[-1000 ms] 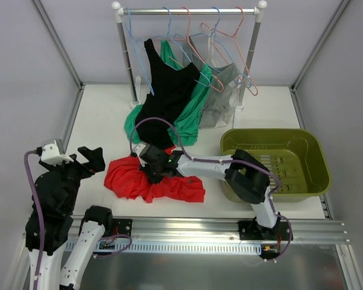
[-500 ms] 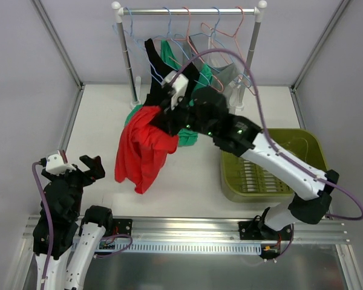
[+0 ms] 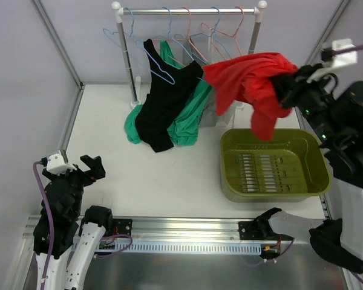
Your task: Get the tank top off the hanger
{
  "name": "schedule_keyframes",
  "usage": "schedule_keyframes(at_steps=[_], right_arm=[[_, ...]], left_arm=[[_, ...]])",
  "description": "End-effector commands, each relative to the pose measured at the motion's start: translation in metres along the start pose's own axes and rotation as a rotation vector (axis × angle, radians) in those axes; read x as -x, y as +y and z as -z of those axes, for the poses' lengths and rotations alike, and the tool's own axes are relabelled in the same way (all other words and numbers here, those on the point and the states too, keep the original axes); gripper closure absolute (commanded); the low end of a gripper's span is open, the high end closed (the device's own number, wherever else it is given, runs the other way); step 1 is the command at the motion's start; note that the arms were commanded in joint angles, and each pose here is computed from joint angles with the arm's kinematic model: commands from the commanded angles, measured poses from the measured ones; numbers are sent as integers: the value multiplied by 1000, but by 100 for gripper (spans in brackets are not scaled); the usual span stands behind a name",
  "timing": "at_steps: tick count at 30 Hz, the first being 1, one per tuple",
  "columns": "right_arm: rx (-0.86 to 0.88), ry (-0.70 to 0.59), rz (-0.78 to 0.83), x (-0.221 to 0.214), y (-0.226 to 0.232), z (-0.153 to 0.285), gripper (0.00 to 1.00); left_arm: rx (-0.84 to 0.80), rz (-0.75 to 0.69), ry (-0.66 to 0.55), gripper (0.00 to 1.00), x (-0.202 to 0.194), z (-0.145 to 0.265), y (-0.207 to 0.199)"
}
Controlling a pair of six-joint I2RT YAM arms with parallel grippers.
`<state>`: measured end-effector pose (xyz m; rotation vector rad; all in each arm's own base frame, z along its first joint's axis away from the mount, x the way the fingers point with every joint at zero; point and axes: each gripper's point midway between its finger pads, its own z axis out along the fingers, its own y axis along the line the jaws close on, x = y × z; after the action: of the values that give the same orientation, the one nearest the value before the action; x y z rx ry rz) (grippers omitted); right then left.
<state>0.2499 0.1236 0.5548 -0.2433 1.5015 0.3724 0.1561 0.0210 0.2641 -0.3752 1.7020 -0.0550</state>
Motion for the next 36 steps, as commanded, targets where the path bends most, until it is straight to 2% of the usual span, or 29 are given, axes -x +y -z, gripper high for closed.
schedule_keyframes(at_steps=[1, 3, 4, 9, 14, 15, 17, 18, 21, 22, 23, 24, 25, 28, 32, 33, 35, 36], right_arm=[[-185, 76, 46, -29, -46, 18, 100], [-203, 90, 28, -41, -53, 29, 100], [-239, 136, 26, -62, -63, 27, 100], [-324, 149, -12, -93, -80, 50, 100], [-414, 255, -30, -153, -102, 44, 100], [-425, 309, -36, -179, -106, 40, 100], [-452, 319, -74, -196, -112, 36, 100], [-474, 357, -83, -217, -117, 36, 100], [-513, 369, -136, -239, -124, 30, 99], [-522, 394, -145, -251, -125, 29, 92], [-536, 411, -163, -258, -126, 28, 40], [-566, 416, -157, -261, -131, 30, 17], [-588, 419, -180, -263, -131, 33, 1], [-636, 373, -183, -249, -136, 47, 0], [-645, 261, -195, -215, -134, 67, 1], [-631, 232, -209, -209, -130, 72, 1], [-579, 216, -229, -205, -121, 70, 0], [-500, 230, -243, -207, -108, 64, 1]], left_arm=[[-12, 2, -9, 1, 4, -4, -4], [-3, 3, -6, 1, 4, -5, -3], [-1, 3, -7, 1, 4, -5, -3], [-5, 3, -3, 1, 4, -5, -4], [-12, 3, 0, 1, 3, -5, -5], [-15, 1, 5, 1, 3, -6, -6], [-14, 7, 19, 1, 1, -8, -7], [-10, 4, 35, 1, 0, -11, -9], [-46, -3, 107, 1, -2, -20, -23], [-72, -2, 130, 1, -2, -21, -30], [-148, 11, 169, 1, -3, -20, -47], [-188, 26, 192, 1, 5, -22, -60], [-231, 41, 211, 1, 9, -21, -71], [-357, 104, 255, 1, 36, -19, -109], [-395, 137, 283, 1, 71, -38, -139], [-424, 122, 312, 1, 78, -47, -158], [-405, 87, 296, 1, 89, -58, -175], [-406, 62, 278, 1, 103, -69, -195]])
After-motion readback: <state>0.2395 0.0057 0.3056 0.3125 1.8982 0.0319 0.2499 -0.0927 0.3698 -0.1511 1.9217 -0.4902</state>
